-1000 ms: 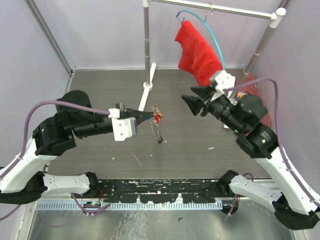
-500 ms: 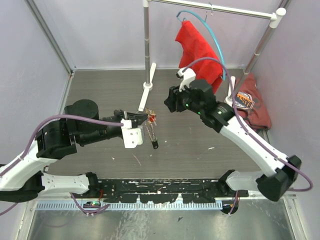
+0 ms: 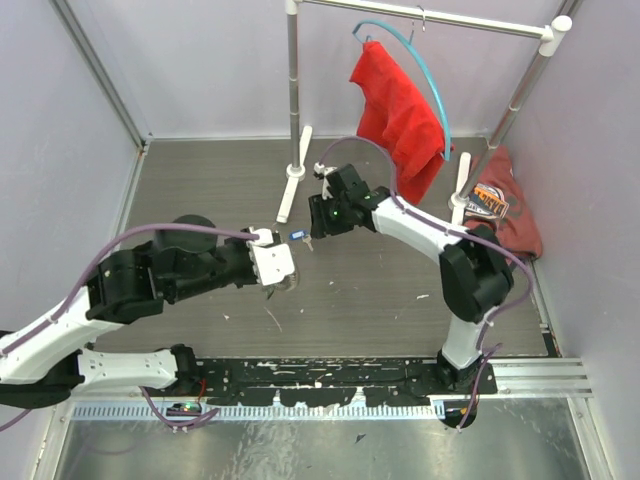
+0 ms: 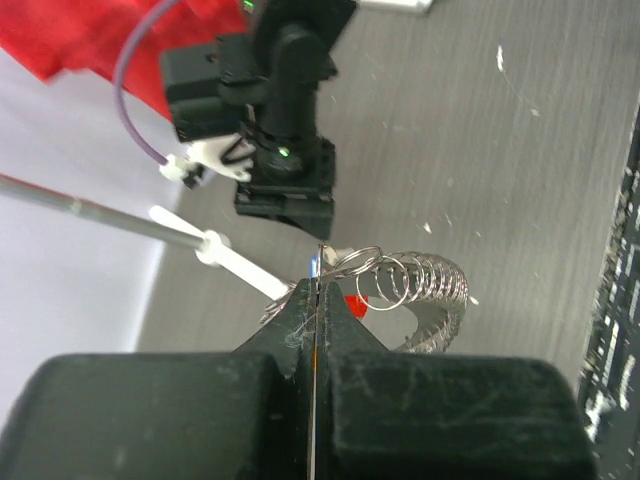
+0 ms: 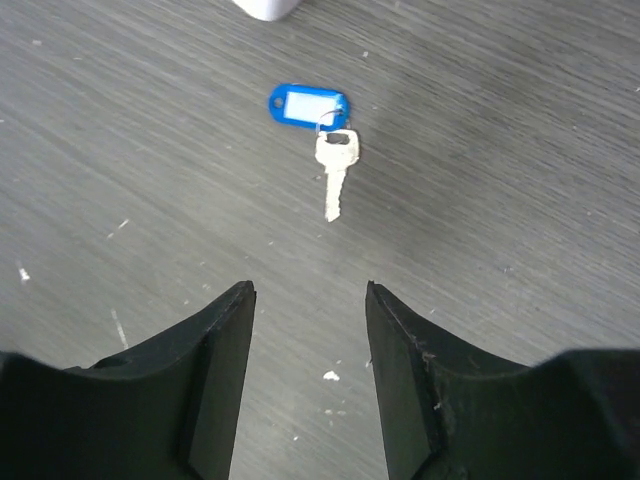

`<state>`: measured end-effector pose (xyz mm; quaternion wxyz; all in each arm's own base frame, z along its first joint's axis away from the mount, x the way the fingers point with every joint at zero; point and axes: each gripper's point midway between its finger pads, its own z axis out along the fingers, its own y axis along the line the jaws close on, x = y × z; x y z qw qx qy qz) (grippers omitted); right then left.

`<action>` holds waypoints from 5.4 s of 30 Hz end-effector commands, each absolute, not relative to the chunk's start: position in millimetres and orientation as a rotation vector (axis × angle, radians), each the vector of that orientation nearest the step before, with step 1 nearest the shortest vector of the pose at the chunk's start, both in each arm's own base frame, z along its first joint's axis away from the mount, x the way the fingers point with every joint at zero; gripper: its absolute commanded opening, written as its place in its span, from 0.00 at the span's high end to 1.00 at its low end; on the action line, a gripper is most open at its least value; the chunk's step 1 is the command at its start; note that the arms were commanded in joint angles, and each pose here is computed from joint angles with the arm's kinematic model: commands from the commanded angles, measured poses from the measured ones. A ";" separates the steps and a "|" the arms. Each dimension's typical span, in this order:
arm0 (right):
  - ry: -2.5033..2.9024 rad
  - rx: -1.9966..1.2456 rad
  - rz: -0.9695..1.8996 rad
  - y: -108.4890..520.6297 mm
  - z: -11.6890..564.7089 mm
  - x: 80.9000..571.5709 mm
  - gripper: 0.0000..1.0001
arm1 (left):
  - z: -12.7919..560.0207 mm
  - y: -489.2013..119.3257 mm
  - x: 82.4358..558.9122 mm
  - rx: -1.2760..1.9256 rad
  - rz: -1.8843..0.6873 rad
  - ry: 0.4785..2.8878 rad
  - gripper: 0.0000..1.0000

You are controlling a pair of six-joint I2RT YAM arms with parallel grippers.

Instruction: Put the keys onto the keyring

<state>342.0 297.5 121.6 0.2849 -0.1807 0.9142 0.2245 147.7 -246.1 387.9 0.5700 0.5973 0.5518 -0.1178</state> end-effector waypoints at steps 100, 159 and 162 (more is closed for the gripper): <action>1.728 -0.834 0.678 242.7 354.4 258.8 0.99 | 354.2 -289.4 165.8 1.210 -0.402 1.516 1.00; 1.506 -1.001 1.005 232.1 388.8 205.5 0.99 | 393.8 -286.7 235.6 0.939 -0.548 1.423 1.00; 1.445 -1.003 1.053 236.5 404.2 199.6 0.99 | 402.2 -291.5 216.4 1.069 -0.567 1.272 1.00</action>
